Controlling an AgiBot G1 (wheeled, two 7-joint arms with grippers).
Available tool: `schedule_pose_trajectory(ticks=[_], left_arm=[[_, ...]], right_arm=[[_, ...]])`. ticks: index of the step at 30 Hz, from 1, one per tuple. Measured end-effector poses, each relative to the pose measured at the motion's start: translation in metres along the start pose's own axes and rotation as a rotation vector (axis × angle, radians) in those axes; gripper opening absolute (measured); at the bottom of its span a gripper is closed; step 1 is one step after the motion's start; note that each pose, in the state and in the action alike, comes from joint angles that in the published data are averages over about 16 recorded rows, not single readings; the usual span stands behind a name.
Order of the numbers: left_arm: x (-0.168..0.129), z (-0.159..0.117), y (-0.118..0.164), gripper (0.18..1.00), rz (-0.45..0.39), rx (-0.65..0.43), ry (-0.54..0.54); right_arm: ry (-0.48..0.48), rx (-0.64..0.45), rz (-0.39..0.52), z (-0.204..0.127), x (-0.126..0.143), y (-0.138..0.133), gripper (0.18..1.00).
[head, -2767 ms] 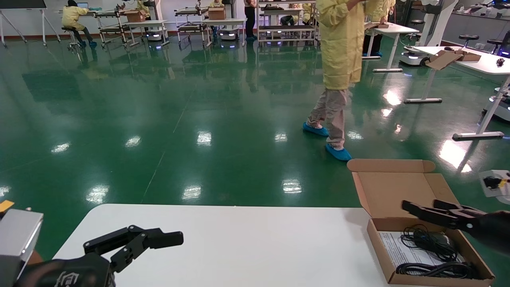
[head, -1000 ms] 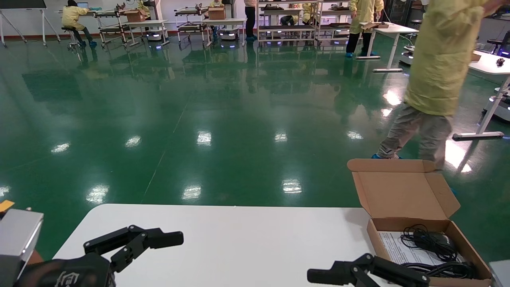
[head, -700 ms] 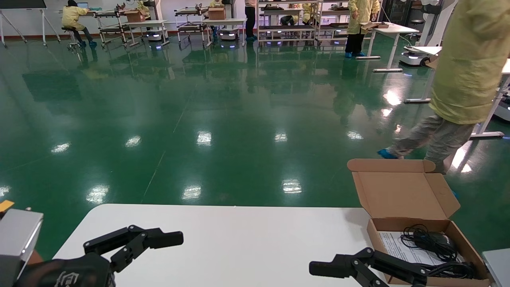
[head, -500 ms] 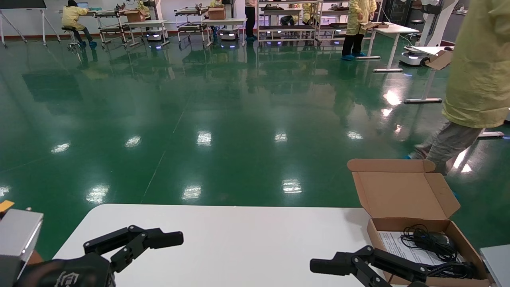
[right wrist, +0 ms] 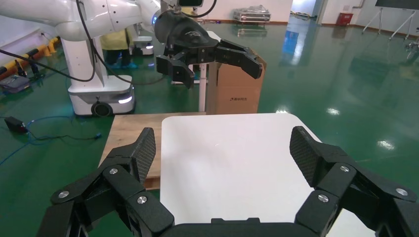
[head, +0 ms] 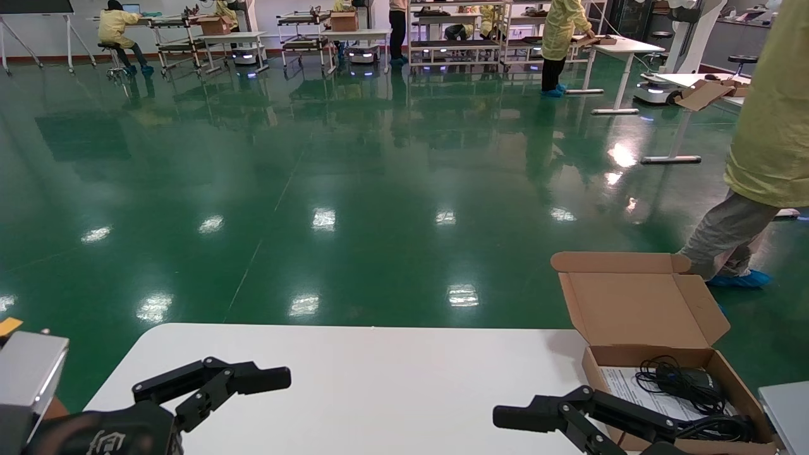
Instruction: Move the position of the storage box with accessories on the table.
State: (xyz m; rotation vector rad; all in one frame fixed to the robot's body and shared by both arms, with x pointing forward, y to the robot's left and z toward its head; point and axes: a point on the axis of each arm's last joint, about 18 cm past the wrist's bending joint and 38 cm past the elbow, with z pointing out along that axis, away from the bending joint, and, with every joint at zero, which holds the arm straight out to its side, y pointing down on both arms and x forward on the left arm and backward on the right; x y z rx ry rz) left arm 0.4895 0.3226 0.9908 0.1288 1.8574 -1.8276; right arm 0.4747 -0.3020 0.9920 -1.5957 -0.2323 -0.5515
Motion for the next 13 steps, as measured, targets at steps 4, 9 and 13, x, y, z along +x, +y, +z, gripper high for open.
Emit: schedule_pose_trajectory(ticks=[4,9,13], left_arm=[[0.0000,0.0000,0.0000,1.000,0.000,0.000,0.000],[0.0000,0.0000,0.0000,1.000,0.000,0.000,0.000],[0.0000,0.0000,0.0000,1.000,0.000,0.000,0.000]], right_arm=[[0.001,0.000,0.001,0.0000,0.0003,0.0001,1.001],[0.002,0.000,0.001,0.0000,0.0005,0.0002,1.001],[0.002,0.000,0.002,0.0000,0.0006,0.0003,1.001]])
